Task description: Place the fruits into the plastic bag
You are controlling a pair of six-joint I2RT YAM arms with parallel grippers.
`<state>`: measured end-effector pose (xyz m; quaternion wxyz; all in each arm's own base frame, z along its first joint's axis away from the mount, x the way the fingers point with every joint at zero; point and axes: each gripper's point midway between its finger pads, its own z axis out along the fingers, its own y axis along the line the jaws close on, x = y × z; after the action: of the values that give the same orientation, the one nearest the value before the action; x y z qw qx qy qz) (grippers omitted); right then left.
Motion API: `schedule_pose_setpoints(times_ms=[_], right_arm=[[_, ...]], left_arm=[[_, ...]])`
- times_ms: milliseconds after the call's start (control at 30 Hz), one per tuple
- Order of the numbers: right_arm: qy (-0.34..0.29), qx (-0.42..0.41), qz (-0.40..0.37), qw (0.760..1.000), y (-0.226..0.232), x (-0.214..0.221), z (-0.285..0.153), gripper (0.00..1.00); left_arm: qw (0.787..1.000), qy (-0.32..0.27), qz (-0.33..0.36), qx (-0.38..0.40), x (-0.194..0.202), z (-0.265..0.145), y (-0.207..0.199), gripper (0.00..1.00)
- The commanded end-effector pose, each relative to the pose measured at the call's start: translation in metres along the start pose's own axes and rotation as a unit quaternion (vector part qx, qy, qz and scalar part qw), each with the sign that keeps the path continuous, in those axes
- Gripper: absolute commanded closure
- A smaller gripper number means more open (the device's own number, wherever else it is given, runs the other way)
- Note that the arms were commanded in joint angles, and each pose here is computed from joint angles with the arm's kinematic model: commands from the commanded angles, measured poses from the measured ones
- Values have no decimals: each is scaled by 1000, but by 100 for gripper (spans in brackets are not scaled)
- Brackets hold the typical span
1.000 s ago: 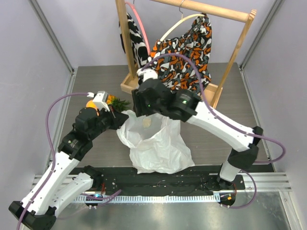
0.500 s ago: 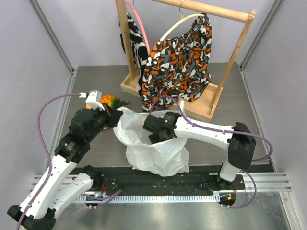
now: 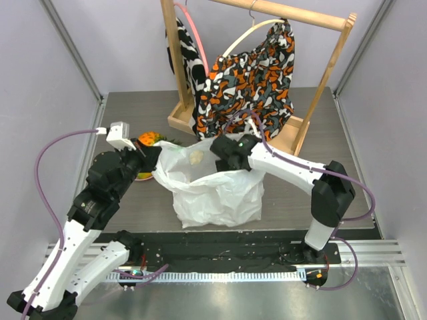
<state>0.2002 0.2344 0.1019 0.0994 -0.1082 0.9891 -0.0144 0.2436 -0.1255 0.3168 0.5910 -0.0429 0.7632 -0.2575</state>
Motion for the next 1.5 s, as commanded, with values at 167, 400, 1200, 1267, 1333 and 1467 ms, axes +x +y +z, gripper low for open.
schedule_pose_setpoints(times_ms=[167, 400, 1200, 1267, 1333, 1467], right_arm=[[-167, 51, 28, 984, -8, -101, -11, 12], [-161, 25, 41, 986, -7, -81, 9, 12], [-332, -305, 33, 892, 82, -150, -217, 15], [-353, -347, 12, 869, 89, -151, -255, 15], [-374, -380, -7, 846, 93, -150, -287, 15], [-414, -392, -1, 822, 83, -151, -323, 16]], left_arm=[[999, -43, 21, -16, -18, 0, 6, 100], [1000, 5, -13, -19, 34, -6, 23, 100], [1000, 23, -10, -13, 33, 10, 15, 100], [999, 27, -7, -14, 34, 12, 15, 100], [999, 30, -7, -12, 34, 14, 14, 100], [1000, 28, -3, -12, 32, 16, 13, 100]])
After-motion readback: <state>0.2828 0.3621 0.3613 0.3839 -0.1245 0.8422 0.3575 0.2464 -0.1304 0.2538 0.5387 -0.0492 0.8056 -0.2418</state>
